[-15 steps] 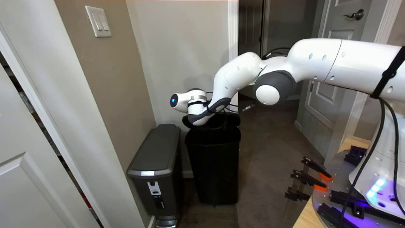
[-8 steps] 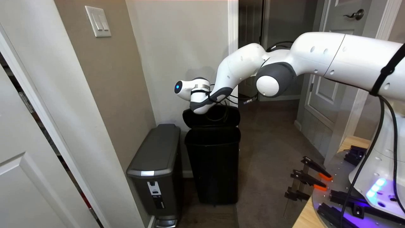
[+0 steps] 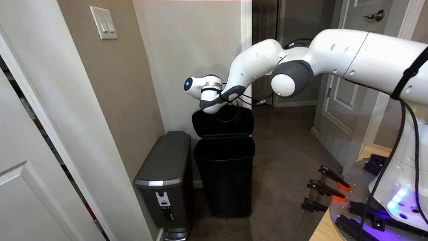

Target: Fully open the black bin

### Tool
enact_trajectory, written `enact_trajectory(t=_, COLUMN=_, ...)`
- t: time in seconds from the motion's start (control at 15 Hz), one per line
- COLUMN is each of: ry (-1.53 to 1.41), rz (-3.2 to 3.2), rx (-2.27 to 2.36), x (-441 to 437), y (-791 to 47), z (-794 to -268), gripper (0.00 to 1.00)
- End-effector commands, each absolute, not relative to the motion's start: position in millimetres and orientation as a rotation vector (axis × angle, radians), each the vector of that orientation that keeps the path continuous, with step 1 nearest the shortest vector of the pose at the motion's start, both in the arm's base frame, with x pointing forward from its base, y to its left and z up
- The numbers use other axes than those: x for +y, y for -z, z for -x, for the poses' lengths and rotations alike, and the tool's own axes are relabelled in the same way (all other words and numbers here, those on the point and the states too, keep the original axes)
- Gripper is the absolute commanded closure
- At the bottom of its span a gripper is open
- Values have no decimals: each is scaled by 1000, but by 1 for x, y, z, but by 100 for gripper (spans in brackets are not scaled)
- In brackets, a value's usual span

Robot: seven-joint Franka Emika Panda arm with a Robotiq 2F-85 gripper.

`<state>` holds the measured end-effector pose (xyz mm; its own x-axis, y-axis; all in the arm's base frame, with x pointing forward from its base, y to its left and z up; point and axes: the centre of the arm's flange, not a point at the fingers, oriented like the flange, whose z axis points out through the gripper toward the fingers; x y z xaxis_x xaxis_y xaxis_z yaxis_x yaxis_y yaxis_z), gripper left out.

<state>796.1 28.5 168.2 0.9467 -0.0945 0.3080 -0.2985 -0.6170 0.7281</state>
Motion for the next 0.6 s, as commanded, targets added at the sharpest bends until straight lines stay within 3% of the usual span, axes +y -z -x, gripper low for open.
enact_trajectory(t=0.0, ry=-325, rz=-2225, rx=-308, x=33, y=-206, z=-779, gripper=0)
enact_trajectory(t=0.53, ry=-354, rz=-2219, rx=-335, x=43, y=-238, z=-780, gripper=0)
